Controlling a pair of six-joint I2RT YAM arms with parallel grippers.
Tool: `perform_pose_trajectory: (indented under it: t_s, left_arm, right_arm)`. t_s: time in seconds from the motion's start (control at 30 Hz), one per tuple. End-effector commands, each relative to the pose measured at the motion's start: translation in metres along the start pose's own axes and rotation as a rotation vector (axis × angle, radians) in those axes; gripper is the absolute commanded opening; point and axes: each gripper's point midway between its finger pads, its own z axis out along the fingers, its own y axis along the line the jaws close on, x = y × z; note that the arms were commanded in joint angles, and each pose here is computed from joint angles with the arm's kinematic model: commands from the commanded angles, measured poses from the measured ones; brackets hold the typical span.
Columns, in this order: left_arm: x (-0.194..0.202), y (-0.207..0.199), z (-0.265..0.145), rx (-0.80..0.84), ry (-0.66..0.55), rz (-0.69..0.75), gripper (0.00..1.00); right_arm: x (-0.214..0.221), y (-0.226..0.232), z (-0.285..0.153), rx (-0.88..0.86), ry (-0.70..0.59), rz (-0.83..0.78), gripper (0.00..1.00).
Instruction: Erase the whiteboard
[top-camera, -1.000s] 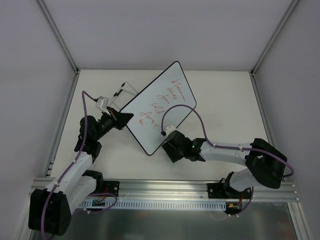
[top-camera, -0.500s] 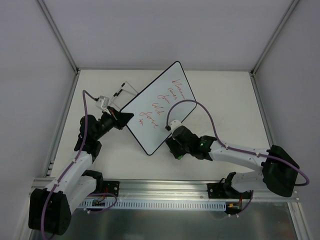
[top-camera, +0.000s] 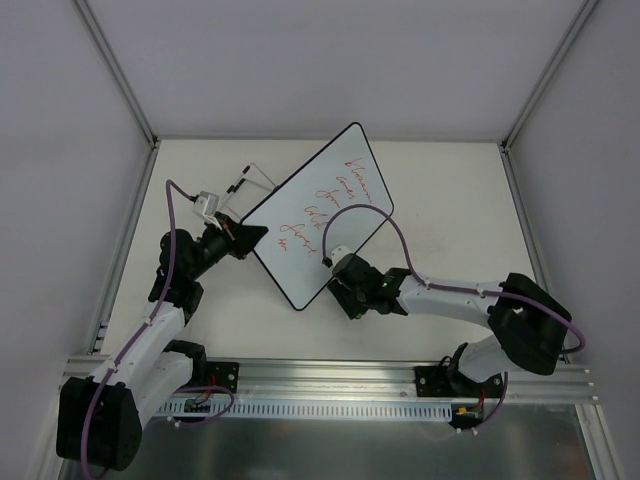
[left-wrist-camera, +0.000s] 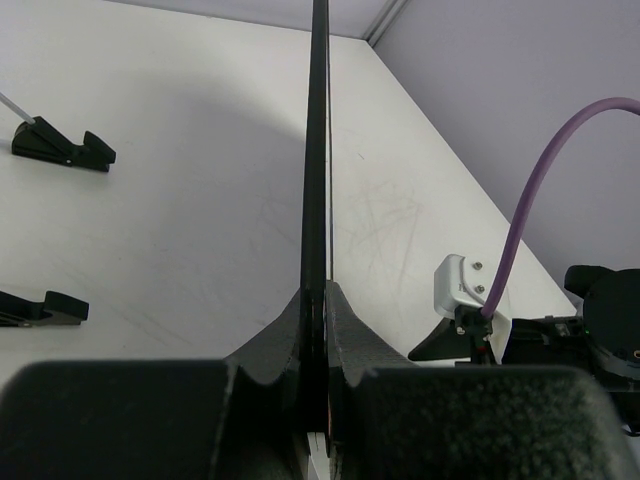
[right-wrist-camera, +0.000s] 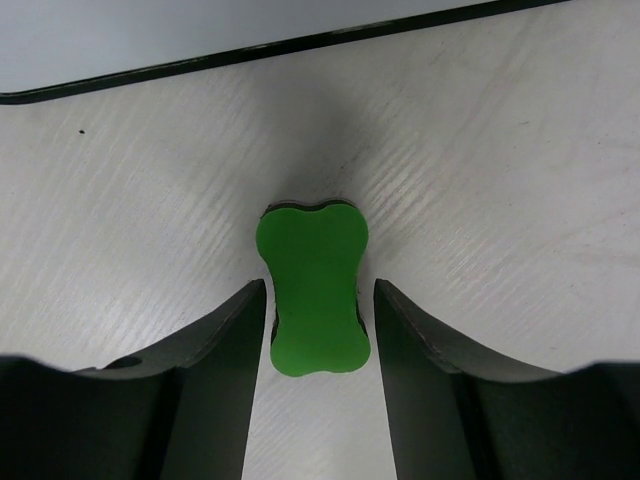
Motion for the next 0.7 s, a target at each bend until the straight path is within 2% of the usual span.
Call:
perform_pose_trajectory:
  t_s: [0.0,0.37,0.57,0.67]
  left_arm:
    - [0.0296,0.0126,-0.0044,-0.020,0.114,0.089,0.00]
    - [0.0307,0.0129,-0.0044,-0.021,0.117,0.087,0.00]
    - [0.0302,0.0131,-0.0043,-0.023,0.118,0.089,0.00]
    - [0.0307,0.0126,-0.0045,-0.022,0.120,0.089,0.00]
  right_arm:
    - [-0.0206,-0.0021,-0.0027,0.013,-0.046,-0.004,0.50]
    - [-0.0143,0.0016,0.0049,-0.028,-0.020,0.000,0.44]
    - [-0.0142,0.0024,0.0045,-0.033,-0.024,0.002,0.37]
    - [-0.0173,0.0020,0.0008,-0.035,-0.037,0.005,0.25]
